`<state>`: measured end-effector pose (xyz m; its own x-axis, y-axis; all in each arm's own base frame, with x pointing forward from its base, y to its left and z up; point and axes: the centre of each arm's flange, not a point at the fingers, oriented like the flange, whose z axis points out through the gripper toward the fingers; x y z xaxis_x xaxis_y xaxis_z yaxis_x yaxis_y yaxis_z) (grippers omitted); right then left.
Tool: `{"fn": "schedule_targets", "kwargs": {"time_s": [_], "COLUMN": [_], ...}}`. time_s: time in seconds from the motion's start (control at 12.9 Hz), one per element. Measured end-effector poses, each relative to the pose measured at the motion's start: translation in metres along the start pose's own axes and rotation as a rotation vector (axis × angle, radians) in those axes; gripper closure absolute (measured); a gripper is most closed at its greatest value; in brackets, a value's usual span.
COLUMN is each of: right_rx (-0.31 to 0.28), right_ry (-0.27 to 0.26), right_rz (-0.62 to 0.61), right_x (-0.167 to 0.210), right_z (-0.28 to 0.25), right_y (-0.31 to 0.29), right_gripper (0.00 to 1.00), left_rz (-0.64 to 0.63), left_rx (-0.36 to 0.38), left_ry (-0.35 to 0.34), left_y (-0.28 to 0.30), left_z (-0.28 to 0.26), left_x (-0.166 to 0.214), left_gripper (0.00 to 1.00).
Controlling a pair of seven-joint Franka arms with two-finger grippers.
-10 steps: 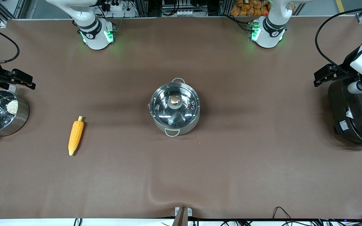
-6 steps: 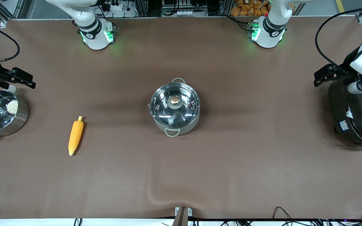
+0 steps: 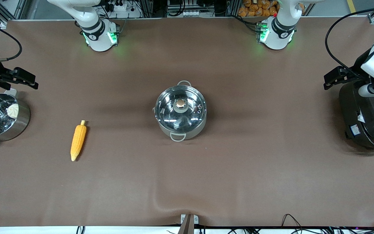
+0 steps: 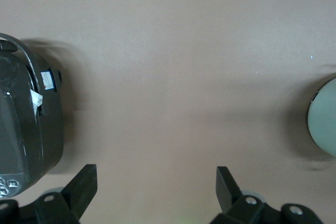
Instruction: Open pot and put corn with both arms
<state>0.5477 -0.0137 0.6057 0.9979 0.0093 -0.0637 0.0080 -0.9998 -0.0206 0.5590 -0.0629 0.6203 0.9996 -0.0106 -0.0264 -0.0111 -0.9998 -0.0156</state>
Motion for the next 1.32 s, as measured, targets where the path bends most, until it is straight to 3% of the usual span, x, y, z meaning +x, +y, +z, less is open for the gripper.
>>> {"fn": "schedule_targets", "kwargs": {"time_s": [0.15, 0.46, 0.62, 0.77, 1.08, 1.32], "right_rx": [0.0, 0.001, 0.001, 0.002, 0.004, 0.02], "right_ry": [0.0, 0.001, -0.005, -0.022, -0.098, -0.174], "right_rz": [0.004, 0.009, 0.006, -0.002, -0.032, -0.042], "right_x": [0.0, 0.0, 0.002, 0.009, 0.038, 0.074], "right_z": [0.0, -0.001, 0.003, 0.014, 0.063, 0.123], "right_y": [0.002, 0.005, 0.003, -0.001, -0.017, -0.025], "right_gripper": [0.0, 0.0, 0.0, 0.0, 0.0, 0.0], "left_rz": [-0.008, -0.224, -0.368, -0.503, -0.693, -0.691], "left_rx": [-0.004, -0.006, -0.031, -0.104, -0.199, -0.166], "left_ry": [-0.014, -0.048, -0.029, 0.022, 0.032, 0.005], "left_y": [0.02, 0.126, 0.202, 0.276, 0.387, 0.429], "left_z": [0.007, 0.03, 0.043, 0.063, 0.118, 0.164], "left_x": [0.002, 0.0, -0.002, -0.001, -0.013, -0.027], "left_gripper": [0.0, 0.0, 0.0, 0.0, 0.0, 0.0]}}
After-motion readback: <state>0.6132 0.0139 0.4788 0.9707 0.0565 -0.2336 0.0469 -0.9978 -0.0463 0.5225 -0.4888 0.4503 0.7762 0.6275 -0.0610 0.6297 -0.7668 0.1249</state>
